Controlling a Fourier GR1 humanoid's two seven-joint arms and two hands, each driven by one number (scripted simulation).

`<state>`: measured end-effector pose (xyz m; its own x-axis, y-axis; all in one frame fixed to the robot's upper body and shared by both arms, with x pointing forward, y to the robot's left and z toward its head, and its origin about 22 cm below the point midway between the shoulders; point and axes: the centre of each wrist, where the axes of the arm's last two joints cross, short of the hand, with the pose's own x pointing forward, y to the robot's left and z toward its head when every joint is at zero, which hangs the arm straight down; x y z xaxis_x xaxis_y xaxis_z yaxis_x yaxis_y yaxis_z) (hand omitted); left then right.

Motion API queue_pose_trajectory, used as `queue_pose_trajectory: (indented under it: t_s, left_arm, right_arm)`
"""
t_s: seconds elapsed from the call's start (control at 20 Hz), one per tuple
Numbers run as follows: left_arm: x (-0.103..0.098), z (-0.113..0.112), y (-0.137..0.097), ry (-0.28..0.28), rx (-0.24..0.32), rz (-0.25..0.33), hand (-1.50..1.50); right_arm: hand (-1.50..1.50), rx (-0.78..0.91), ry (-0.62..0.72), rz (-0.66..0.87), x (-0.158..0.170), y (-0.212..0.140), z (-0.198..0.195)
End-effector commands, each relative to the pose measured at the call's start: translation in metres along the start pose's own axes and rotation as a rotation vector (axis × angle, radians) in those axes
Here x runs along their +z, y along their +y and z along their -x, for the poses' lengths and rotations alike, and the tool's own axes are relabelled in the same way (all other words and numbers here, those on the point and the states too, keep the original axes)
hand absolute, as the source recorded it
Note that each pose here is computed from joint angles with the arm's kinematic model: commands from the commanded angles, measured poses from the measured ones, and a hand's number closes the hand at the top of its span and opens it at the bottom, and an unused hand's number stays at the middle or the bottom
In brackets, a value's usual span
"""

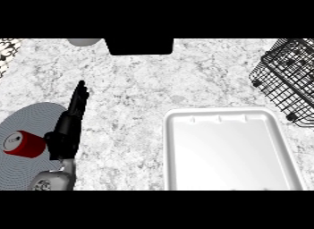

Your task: Pick the bell pepper from the tray and place it in the tiered basket

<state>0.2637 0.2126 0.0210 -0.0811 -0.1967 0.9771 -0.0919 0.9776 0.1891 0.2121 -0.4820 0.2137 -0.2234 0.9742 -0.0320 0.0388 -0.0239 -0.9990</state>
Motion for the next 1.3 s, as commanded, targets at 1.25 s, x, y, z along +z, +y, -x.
queue_pose_trajectory:
  t_s: [1.25]
  left_arm:
    - [-0.009,-0.018,-0.033,-0.021,0.009,0.067,0.00]
  right_arm:
    - [1.50,-0.188,0.140,0.106,-0.088,-0.063,0.031]
